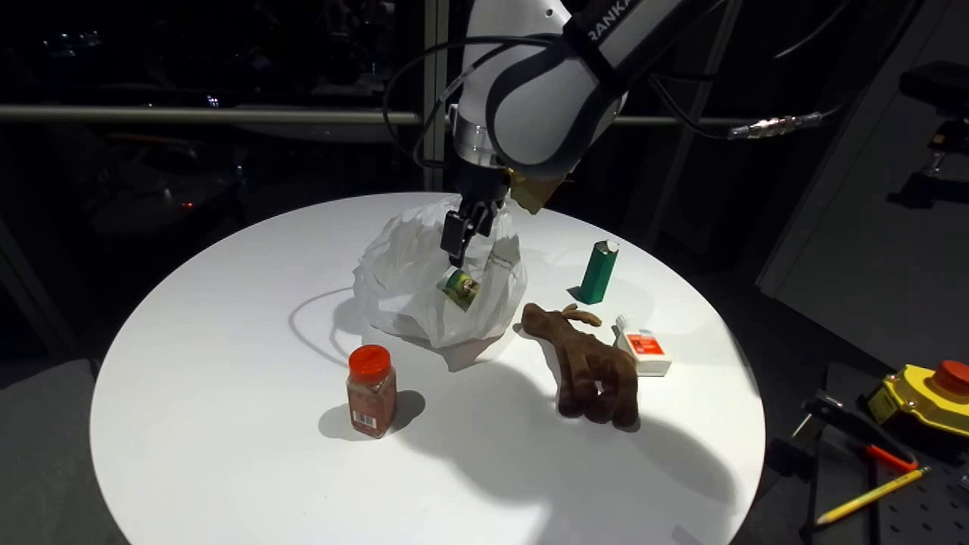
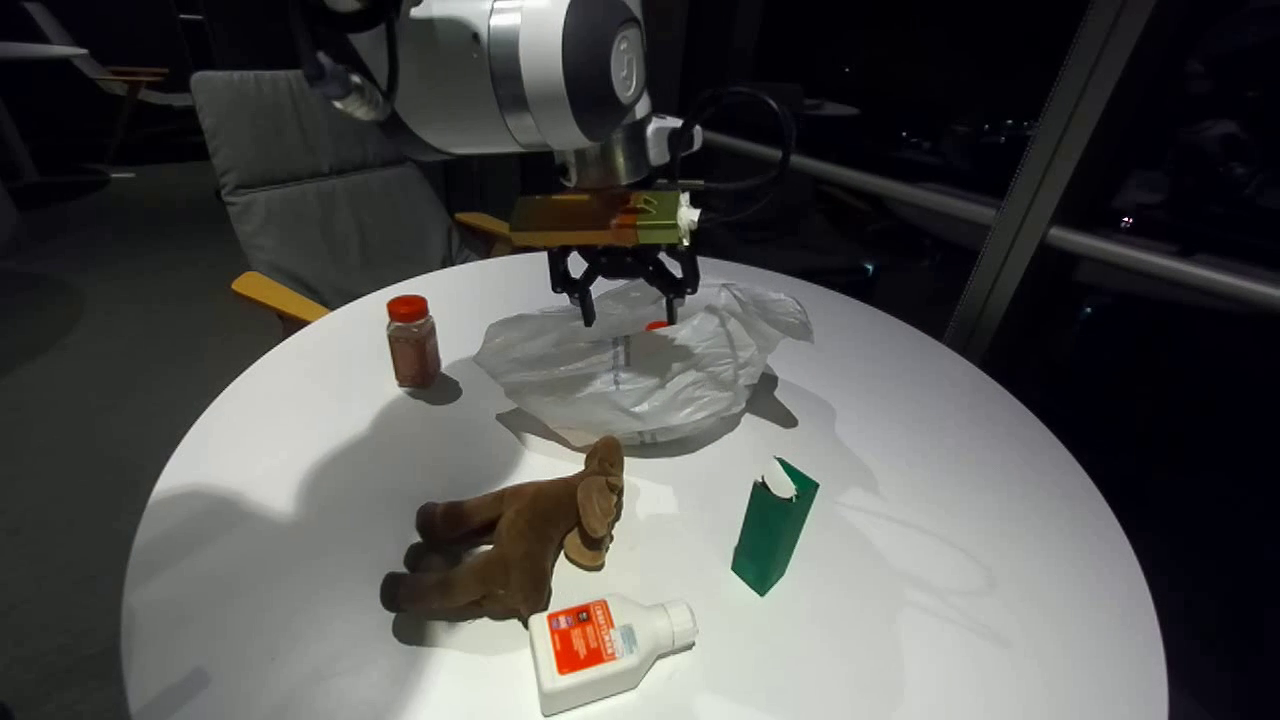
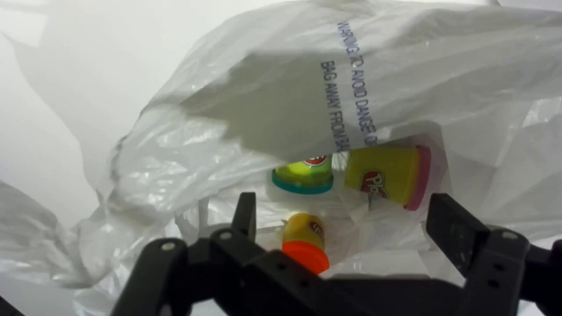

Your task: Take everything out of the plastic bag

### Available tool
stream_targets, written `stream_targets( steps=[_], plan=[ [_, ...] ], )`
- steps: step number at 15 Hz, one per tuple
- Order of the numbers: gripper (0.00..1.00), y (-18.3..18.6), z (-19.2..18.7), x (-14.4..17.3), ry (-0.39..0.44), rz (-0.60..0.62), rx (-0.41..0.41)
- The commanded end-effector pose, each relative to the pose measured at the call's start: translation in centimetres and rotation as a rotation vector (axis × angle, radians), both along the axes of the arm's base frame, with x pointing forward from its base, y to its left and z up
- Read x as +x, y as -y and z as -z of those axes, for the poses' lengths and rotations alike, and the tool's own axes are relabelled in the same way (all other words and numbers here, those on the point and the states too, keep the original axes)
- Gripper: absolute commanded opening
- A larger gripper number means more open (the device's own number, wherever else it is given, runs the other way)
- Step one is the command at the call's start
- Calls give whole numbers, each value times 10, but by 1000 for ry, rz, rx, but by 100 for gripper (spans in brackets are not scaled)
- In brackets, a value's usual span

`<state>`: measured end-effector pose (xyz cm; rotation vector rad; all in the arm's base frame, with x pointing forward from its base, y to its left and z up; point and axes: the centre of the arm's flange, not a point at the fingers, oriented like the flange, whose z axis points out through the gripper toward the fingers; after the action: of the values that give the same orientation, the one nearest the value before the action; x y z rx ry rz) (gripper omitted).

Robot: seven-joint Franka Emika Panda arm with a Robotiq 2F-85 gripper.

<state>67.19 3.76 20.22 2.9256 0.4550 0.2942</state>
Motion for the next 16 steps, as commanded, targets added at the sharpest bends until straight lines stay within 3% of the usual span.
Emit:
stream_targets(
  steps=[1,6,16],
  plan=[
    [100,-5,15,-1,27,-125,-115],
    [100,7,45,12,4,-174,-198],
    [100,34,56,43,-7,-73,-99]
  ],
)
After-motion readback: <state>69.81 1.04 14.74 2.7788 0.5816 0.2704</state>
